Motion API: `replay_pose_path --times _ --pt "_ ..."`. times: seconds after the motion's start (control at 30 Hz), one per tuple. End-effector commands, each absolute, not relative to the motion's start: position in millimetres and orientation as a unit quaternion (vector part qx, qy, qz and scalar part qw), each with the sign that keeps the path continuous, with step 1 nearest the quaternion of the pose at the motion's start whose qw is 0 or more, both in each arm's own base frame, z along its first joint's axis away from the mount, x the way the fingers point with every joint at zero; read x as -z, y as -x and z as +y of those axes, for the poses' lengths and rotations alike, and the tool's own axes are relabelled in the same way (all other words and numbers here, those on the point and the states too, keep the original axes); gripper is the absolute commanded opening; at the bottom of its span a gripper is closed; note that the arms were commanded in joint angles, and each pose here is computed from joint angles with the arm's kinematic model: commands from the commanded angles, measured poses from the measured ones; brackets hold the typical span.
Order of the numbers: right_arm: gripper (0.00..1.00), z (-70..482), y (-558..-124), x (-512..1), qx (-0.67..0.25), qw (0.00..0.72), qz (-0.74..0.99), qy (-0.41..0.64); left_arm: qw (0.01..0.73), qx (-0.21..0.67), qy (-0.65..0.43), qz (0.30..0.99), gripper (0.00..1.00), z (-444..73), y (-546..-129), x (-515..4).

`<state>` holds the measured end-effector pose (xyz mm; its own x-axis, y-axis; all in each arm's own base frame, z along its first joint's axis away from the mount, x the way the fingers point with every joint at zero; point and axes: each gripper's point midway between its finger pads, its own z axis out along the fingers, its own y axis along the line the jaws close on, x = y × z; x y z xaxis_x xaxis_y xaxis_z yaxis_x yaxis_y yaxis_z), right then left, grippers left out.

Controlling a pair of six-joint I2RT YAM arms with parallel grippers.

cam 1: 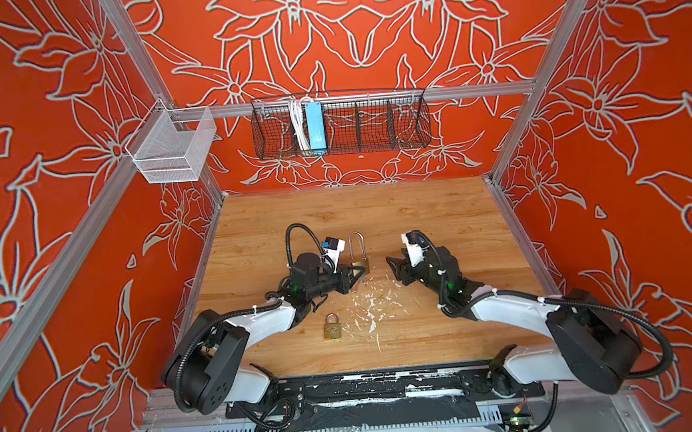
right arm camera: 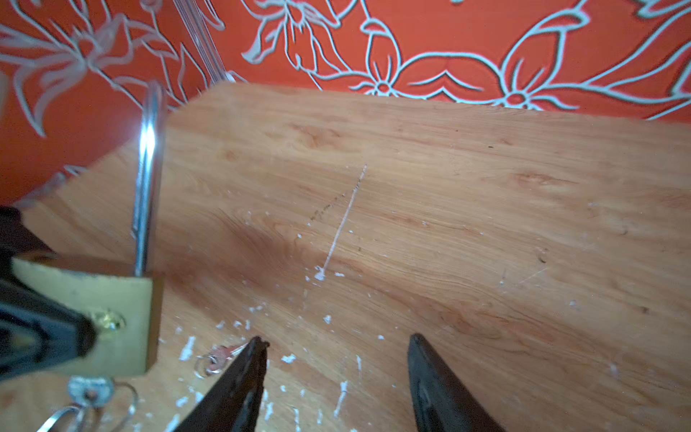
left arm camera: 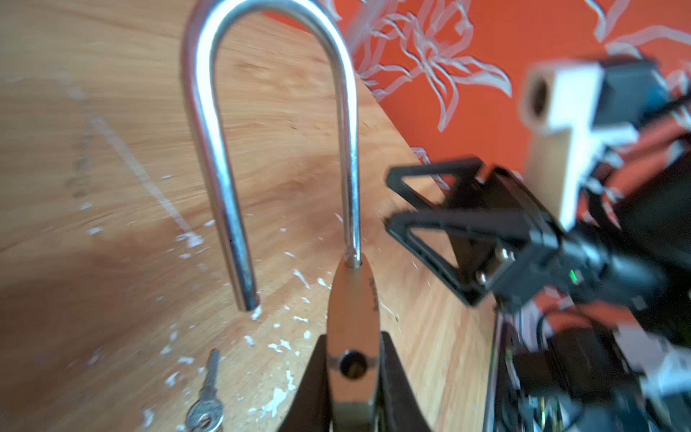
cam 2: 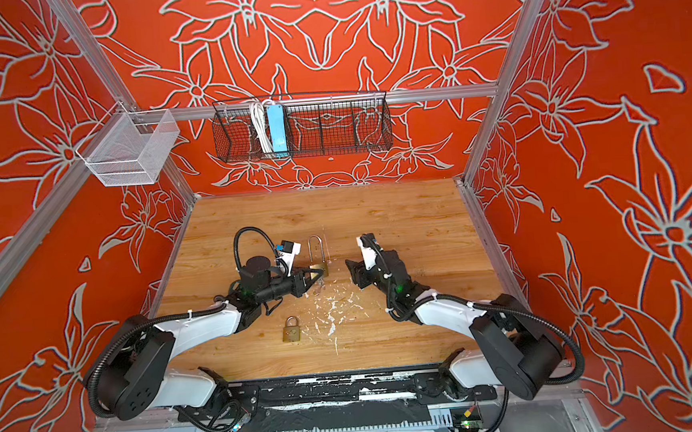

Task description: Unlock with the key

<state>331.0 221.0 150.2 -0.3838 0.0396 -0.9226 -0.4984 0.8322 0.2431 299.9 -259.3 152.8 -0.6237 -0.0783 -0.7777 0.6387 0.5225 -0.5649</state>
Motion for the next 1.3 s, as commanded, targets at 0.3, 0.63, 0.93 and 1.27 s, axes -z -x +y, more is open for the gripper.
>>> replay_pose_path --times 0.3,0.63,0.93,1.27 --pt "0.66 244 -325 -206 -0.575 0.475 0.649 0.15 0.417 0.516 -0.372 0.65 0.0 -283 -251 -196" --pt "0.67 279 -301 -211 -0.598 0.442 0.628 0.23 0.417 0.521 -0.359 0.653 0.0 -284 -257 -194" --pt "0.67 303 -287 -205 -0.616 0.409 0.616 0.272 0.404 0.538 -0.366 0.643 0.0 -287 -252 -197" --pt "0.65 285 -317 -177 -0.507 0.451 0.706 0.203 0.394 0.538 -0.366 0.649 0.0 -294 -253 -193"
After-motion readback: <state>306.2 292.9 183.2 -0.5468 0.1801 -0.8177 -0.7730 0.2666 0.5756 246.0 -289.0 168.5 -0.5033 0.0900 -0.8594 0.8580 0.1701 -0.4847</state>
